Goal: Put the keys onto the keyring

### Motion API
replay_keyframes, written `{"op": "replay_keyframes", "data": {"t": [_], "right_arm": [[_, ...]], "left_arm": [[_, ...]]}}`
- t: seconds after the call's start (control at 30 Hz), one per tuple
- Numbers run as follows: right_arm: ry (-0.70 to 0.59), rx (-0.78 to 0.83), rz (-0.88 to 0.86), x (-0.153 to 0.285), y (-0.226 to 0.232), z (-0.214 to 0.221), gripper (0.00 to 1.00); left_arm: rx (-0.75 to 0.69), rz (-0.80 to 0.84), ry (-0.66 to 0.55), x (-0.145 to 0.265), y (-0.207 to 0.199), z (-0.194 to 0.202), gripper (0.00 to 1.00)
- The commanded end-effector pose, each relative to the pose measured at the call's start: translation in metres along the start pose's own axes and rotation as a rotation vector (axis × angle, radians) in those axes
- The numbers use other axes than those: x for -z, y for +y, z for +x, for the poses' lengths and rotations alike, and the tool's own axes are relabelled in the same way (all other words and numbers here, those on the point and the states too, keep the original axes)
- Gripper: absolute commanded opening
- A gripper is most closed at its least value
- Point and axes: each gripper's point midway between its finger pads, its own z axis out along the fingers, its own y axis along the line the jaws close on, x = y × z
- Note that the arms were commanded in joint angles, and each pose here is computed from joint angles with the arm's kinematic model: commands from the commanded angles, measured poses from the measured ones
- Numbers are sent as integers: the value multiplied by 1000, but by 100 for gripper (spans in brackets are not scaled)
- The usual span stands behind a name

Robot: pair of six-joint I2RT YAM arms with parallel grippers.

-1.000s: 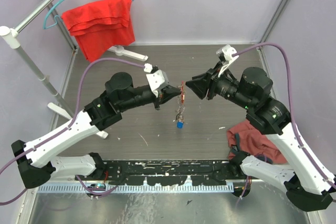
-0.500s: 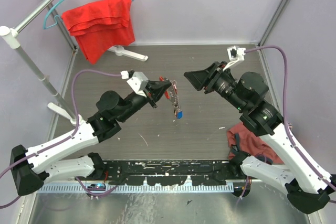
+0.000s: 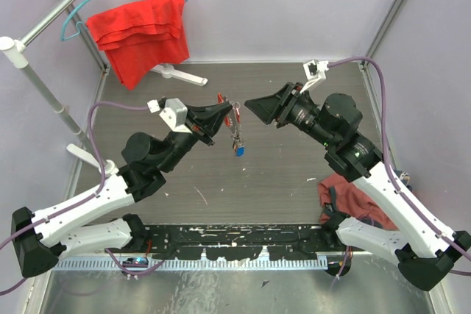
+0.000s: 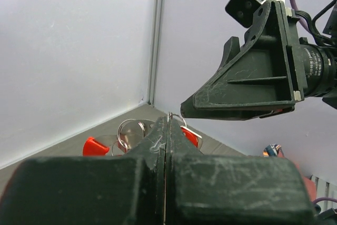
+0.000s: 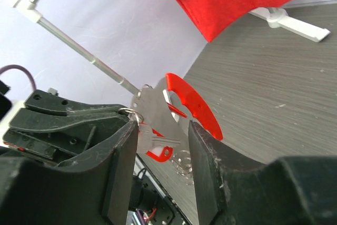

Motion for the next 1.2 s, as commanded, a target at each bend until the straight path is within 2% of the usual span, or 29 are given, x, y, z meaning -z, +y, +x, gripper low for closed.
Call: {"op": "replay_keyframes", "data": {"t": [0.0, 0.3, 0.8, 1.17], "right_arm": [[-67, -9, -147, 0, 35, -20, 48], [-42, -34, -188, -4, 38, -13, 41], [0, -2, -220, -1, 39, -1, 35], [8, -5, -226, -3, 39, 1, 23]], "left_arm": [[18, 2, -105, 2, -2, -29, 0], [16, 15, -111, 3, -4, -32, 0], [20, 40, -113, 1, -9, -36, 0], [20, 50, -112, 0, -11, -36, 0]]}}
